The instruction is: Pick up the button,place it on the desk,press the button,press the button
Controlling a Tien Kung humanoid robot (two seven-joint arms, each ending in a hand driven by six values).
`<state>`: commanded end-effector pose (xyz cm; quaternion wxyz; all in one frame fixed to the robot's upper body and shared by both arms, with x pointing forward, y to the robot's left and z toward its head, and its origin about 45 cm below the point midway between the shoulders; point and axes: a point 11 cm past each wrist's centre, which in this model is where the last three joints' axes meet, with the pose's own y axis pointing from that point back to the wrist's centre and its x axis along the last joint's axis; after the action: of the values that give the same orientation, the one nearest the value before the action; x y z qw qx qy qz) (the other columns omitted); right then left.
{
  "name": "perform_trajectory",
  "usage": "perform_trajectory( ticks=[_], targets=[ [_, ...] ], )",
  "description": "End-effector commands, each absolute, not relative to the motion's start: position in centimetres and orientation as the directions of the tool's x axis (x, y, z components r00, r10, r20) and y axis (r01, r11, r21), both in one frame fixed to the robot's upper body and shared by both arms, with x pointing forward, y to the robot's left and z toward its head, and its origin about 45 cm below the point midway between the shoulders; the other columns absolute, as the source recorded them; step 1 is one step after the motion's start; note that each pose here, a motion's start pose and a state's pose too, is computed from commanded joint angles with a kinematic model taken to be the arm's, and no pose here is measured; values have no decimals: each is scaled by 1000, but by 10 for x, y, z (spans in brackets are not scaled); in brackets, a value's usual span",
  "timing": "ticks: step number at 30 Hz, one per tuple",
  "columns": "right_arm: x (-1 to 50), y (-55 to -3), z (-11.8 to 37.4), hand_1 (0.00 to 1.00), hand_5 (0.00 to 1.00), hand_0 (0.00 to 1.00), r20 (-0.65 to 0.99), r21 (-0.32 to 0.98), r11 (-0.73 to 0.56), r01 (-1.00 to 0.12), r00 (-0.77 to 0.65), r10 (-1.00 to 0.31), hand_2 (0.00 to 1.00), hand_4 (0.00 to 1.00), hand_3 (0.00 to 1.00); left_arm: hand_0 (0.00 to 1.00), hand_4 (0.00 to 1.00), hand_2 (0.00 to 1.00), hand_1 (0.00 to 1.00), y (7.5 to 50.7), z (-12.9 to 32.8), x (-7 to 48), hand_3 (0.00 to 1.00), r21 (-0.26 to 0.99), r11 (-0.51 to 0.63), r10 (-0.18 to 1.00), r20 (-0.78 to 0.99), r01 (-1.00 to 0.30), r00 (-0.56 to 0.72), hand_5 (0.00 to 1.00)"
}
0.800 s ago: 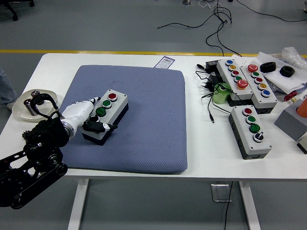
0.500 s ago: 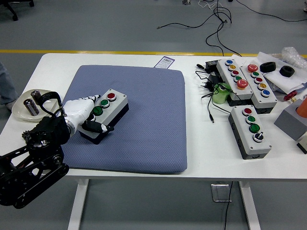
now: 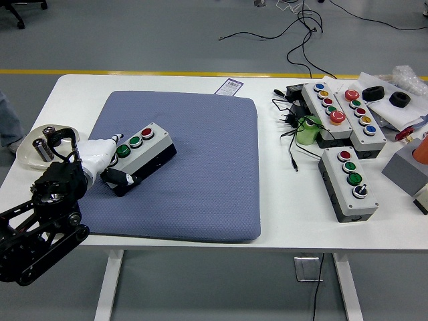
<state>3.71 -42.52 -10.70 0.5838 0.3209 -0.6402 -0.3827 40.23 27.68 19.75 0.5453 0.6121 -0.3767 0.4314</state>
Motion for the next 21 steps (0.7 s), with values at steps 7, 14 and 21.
perform_trajectory(
  ticks=[7, 14, 21],
  targets=[
    [37, -426, -107, 672, 153, 597, 502, 864, 502, 36, -111, -857, 708, 333, 634, 44, 925, 91, 27, 278, 212, 407, 710, 269, -121, -12, 962, -956, 272, 207],
    [38, -426, -107, 673, 152, 597, 502, 865, 501, 35, -113, -858, 707, 332, 634, 46, 933, 6, 2, 284, 215, 408, 391, 252, -132, -35, 965, -959, 258, 222],
    [37, -426, -107, 672, 151, 597, 502, 865, 501, 36, -115, -857, 706, 332, 634, 52, 929, 2, 2, 280, 224, 414, 391, 221, -5, -70, 973, -975, 221, 236]
  ],
)
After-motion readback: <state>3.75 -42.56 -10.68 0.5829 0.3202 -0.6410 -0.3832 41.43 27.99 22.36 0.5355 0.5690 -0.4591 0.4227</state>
